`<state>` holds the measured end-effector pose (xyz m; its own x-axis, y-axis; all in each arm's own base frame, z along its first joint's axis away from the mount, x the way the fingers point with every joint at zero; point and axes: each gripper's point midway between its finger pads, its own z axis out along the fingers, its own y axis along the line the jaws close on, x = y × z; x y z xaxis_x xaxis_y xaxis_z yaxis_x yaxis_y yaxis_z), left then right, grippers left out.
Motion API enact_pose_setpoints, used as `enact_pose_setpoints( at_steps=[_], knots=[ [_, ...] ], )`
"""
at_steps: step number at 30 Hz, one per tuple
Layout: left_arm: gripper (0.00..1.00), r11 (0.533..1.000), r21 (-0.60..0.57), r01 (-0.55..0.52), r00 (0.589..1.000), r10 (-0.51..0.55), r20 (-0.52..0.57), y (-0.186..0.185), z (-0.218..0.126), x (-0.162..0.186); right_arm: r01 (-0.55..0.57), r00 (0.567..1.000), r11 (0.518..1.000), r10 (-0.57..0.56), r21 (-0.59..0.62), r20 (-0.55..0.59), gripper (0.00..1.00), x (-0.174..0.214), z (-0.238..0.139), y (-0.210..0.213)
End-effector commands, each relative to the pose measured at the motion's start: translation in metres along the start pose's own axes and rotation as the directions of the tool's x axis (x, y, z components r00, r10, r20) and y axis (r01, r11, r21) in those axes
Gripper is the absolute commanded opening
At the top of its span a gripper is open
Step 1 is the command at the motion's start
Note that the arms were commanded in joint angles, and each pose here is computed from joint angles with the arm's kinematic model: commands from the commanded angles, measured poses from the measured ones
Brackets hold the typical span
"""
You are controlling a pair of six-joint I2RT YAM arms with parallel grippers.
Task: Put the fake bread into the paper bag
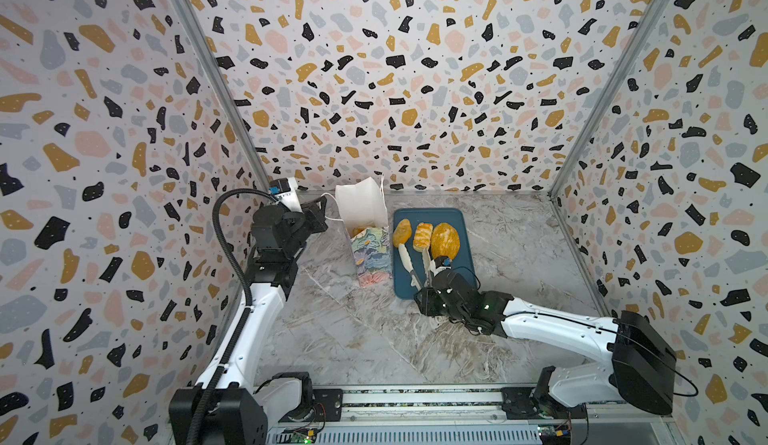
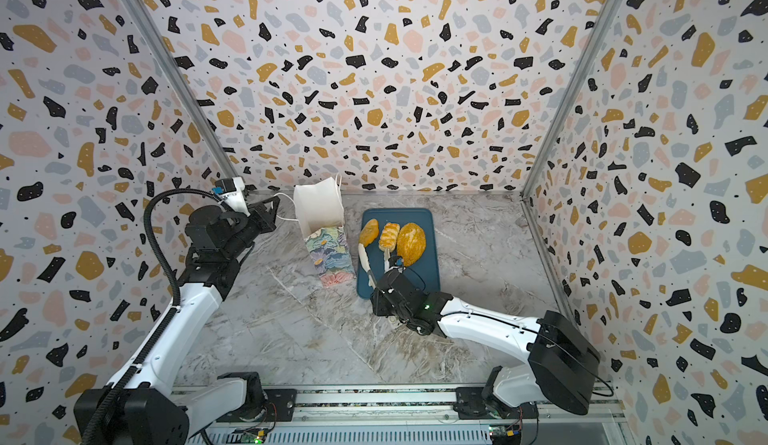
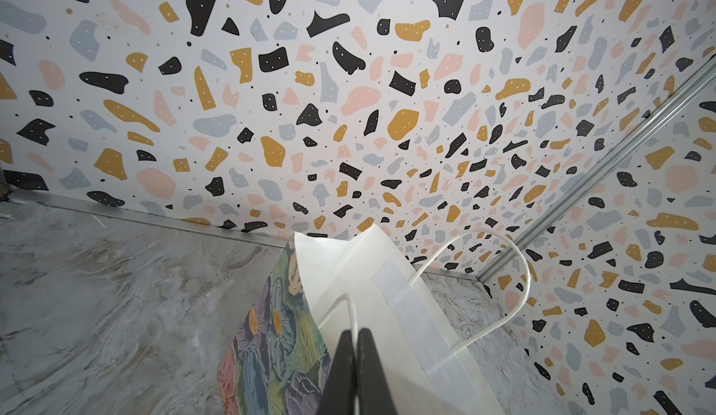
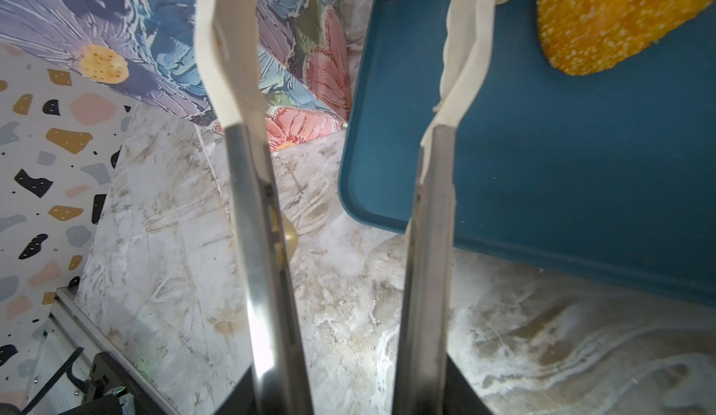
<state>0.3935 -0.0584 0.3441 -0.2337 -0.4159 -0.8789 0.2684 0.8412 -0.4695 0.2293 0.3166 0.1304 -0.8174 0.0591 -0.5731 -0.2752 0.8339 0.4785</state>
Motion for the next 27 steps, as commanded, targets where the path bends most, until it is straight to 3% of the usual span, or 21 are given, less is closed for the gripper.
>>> enact_pose_setpoints(
  at_steps=[1,11,18,27],
  knots=[
    [0.0,0.999,0.042,-0.021,0.999,0.019,0.051,-0.012,-0.001,-0.015,-0.032,0.998,0.995,0.036,-0.098,0.043,0.49,-0.011,0.0,0.023],
    [0.0,0.999,0.031,-0.03,0.998,0.028,0.056,-0.011,-0.003,-0.017,-0.062,0.997,0.98,0.069,-0.189,0.031,0.48,-0.012,0.016,0.041],
    [0.0,0.999,0.03,-0.028,0.998,0.027,0.056,-0.012,-0.003,-0.017,-0.13,0.99,0.957,0.14,-0.258,0.021,0.41,-0.014,0.021,0.039],
    [0.0,1.0,0.001,-0.03,0.998,0.03,0.063,-0.009,-0.006,-0.02,-0.196,0.978,0.932,0.207,-0.304,0.004,0.4,-0.015,0.024,0.037]
  ],
)
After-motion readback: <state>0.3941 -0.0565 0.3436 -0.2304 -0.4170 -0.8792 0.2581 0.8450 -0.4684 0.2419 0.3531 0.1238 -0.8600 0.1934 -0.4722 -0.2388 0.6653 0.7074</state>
